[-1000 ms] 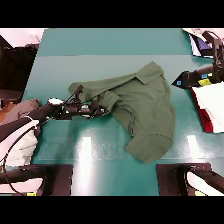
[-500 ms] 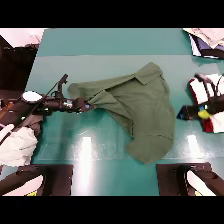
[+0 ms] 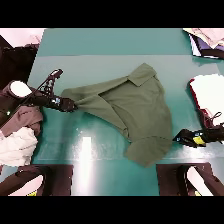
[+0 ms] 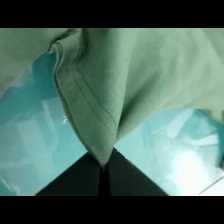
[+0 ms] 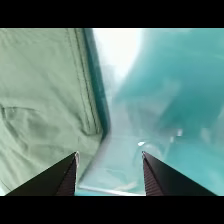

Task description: Fold the shirts.

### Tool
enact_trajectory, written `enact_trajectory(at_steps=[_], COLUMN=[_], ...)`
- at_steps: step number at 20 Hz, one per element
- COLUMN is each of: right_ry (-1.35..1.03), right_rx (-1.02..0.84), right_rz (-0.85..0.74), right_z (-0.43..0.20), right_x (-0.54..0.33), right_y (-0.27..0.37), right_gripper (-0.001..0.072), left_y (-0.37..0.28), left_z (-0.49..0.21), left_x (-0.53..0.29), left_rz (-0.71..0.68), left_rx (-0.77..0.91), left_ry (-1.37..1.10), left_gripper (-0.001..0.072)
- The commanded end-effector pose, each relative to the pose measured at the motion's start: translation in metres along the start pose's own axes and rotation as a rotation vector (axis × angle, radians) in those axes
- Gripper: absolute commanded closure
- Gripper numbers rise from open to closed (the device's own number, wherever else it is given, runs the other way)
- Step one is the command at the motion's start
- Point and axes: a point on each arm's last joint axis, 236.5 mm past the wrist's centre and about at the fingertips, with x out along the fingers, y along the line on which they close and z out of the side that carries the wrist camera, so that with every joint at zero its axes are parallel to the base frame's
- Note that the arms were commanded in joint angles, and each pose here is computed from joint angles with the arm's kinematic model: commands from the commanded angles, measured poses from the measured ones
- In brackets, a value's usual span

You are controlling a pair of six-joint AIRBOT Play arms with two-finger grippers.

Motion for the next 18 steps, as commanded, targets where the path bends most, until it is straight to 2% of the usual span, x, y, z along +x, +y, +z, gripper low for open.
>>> enact_trajectory(at_steps=[1,3,4,6,9,10,14,18], right_ry=[0.018,0.055,0.073,0.108,0.148,0.149,-0.018,-0.481], right_rx=[-0.015,-0.067,-0.081,-0.115,-0.147,-0.155,-0.215,-0.261], right_rz=[0.077,0.065,0.059,0.053,0.046,0.043,0.043,0.036], right_z=[0.007,0.012,0.013,0.013,0.008,0.007,0.032,0.105], right_x=[0.015,0.021,0.023,0.027,0.033,0.033,0.0,-0.134], right_y=[0.017,0.026,0.029,0.035,0.039,0.04,0.056,0.1], right_gripper=[0.0263,0.0266,0.0302,0.0414,0.0658,0.069,0.0693,0.0693], left_y=[0.004,0.004,0.004,0.003,0.001,0.001,-0.004,-0.004], left_z=[-0.003,-0.004,-0.004,-0.006,-0.012,-0.015,-0.011,0.048], left_x=[-0.003,-0.003,-0.003,-0.003,-0.004,-0.004,-0.016,-0.095], left_rz=[0.024,0.023,0.023,0.02,0.012,0.01,0.015,0.2], left_rx=[0.01,0.01,0.01,0.009,0.01,0.012,0.047,0.23], left_ry=[0.017,0.022,0.023,0.033,0.059,0.069,0.087,-0.018], left_gripper=[0.0681,0.0681,0.0681,0.0681,0.0681,0.068,0.068,0.0681])
